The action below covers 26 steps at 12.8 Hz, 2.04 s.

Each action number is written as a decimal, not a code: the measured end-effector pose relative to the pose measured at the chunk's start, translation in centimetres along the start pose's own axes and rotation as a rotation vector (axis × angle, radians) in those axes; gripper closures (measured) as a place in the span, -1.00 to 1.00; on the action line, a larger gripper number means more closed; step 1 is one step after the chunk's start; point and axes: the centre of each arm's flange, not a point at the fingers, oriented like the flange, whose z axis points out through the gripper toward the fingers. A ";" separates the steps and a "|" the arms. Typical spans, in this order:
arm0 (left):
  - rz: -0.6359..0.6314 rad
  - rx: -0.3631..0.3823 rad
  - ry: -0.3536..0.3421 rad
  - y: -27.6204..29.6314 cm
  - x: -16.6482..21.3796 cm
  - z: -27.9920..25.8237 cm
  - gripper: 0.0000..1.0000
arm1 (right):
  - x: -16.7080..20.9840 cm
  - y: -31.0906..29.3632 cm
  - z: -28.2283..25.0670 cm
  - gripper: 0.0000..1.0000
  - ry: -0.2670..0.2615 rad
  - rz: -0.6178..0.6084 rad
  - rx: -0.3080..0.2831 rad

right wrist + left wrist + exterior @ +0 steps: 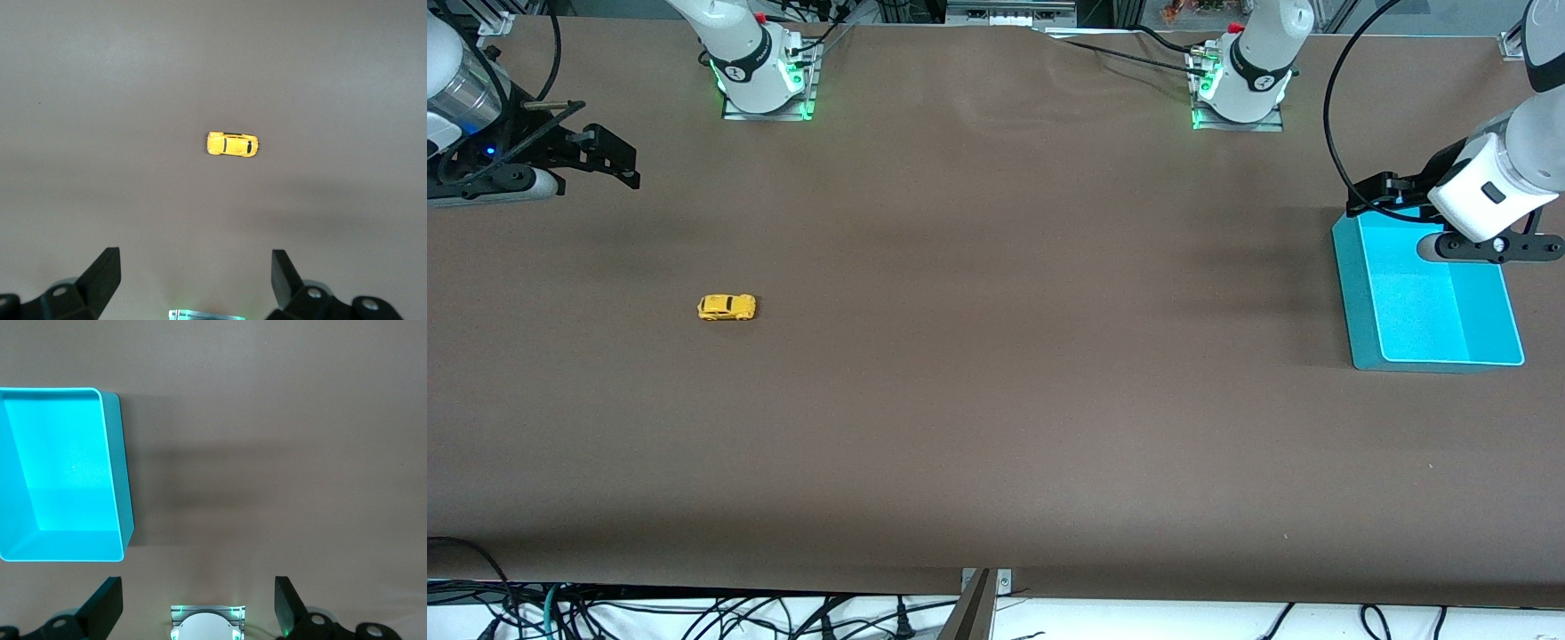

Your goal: Wind and store yellow beetle car

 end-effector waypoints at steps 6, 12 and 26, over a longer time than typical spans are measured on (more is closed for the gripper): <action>0.000 0.000 0.000 0.0 0.0 0.0 -1.00 | 0.0 0.0 0.0 -1.00 -0.001 0.000 0.000; 0.000 0.000 0.000 0.0 0.0 0.0 -1.00 | -0.1 0.0 0.7 -1.00 -0.017 -0.001 0.001; 0.002 0.000 -0.001 0.1 0.0 0.0 -1.00 | 0.0 0.8 21.2 -1.00 -0.001 -0.774 -0.004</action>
